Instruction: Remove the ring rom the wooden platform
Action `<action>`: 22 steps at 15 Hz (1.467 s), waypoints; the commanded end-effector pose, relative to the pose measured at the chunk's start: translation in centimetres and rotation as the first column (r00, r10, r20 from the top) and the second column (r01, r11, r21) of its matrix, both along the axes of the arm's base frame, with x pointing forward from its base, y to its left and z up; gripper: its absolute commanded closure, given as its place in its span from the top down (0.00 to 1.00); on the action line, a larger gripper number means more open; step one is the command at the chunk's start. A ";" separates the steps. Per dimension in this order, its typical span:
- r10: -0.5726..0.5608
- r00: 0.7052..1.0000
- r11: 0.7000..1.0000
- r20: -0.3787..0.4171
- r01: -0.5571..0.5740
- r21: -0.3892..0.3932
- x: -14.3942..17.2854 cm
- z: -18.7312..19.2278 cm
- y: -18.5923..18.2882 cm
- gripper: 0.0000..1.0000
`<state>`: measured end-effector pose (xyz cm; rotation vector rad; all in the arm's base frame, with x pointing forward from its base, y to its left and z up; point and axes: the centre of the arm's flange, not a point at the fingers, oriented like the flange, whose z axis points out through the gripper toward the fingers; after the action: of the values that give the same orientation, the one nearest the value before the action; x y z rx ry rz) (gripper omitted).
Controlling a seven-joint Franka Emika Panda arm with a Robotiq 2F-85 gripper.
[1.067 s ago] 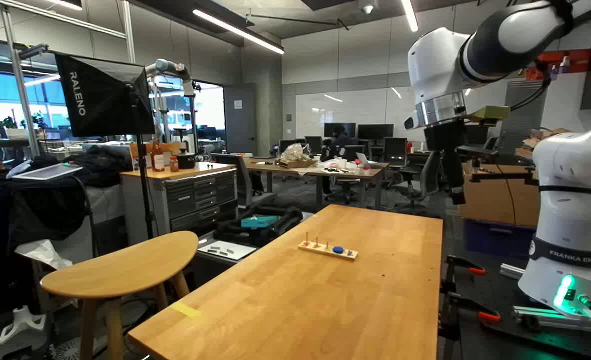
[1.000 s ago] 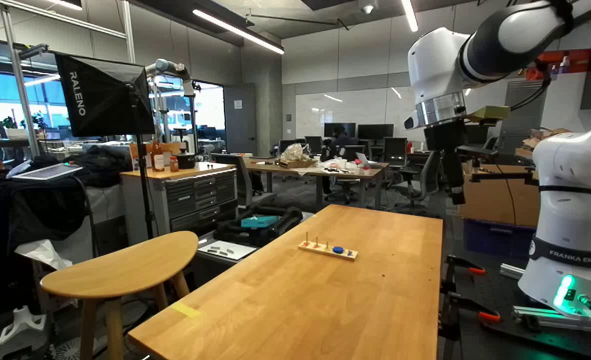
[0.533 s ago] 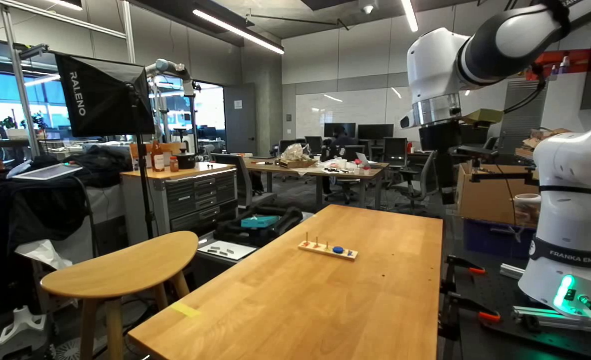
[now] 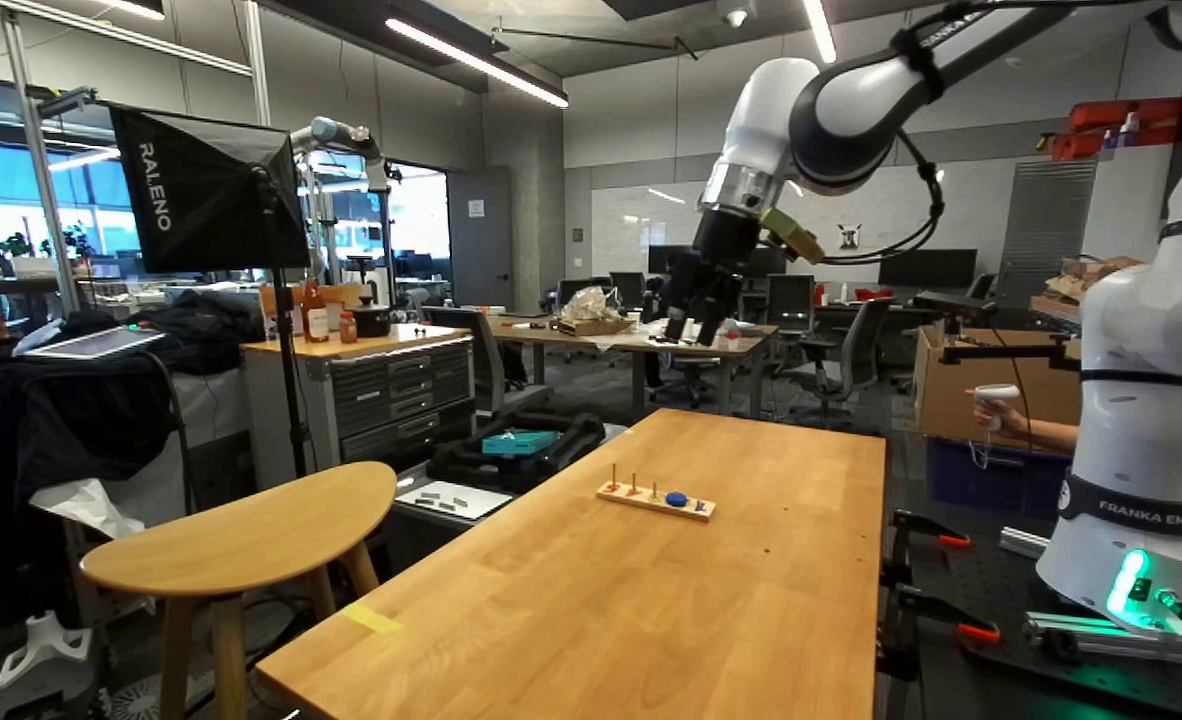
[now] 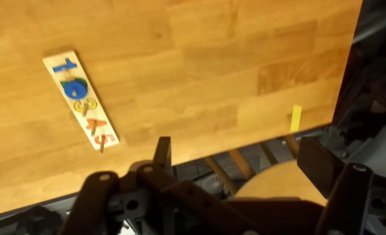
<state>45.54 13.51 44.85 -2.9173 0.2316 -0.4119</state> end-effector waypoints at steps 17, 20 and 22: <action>-0.315 0.948 0.937 -0.040 0.304 -0.173 12.2 -8.1 -11.2 1.00; -0.352 0.933 0.918 -0.071 0.329 -0.223 12.5 -11.6 -13.8 1.00; -0.377 0.920 0.905 -0.107 0.340 -0.256 12.4 -14.6 -15.8 1.00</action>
<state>57.28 -0.25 33.79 -3.1059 0.7371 -0.3181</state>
